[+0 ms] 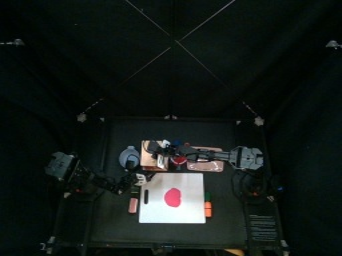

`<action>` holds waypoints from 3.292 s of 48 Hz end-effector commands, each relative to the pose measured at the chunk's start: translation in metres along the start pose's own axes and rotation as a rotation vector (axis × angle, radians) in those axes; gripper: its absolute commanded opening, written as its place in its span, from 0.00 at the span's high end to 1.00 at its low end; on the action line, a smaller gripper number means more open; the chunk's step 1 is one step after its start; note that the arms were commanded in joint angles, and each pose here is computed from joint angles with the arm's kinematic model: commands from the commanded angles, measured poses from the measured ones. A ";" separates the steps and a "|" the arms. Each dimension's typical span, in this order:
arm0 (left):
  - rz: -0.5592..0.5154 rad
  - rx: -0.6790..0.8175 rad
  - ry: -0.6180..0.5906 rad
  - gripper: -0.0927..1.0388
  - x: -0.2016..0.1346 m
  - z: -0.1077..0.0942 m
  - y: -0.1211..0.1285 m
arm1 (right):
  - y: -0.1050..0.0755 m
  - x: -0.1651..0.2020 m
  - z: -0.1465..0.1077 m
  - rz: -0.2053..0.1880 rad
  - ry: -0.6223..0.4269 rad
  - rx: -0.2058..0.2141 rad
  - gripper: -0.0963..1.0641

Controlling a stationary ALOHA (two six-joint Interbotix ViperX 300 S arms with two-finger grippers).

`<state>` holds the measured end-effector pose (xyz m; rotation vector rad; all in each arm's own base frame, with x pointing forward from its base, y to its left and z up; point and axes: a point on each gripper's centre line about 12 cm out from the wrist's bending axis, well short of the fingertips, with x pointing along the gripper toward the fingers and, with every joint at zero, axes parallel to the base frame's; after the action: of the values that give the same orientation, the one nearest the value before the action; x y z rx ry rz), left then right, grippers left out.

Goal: Get the cutter from the drawer then cut the dough then place the extra dough in the bowl
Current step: Open the drawer

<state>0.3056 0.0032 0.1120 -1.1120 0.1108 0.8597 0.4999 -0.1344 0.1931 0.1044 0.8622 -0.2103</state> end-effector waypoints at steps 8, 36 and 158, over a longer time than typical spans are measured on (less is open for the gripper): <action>0.019 -0.014 -0.030 0.23 0.011 0.005 -0.001 | 0.002 -0.004 0.004 0.002 -0.009 0.000 0.88; 0.057 -0.022 -0.069 0.24 0.025 0.016 0.005 | 0.003 -0.001 0.003 0.006 -0.003 0.008 0.88; 0.019 0.049 0.118 0.49 -0.003 -0.036 0.000 | -0.001 0.008 -0.011 0.007 0.050 0.035 0.88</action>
<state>0.3132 -0.0188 0.0916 -1.1137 0.2321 0.8413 0.5012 -0.1349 0.1873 0.1353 0.8722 -0.2180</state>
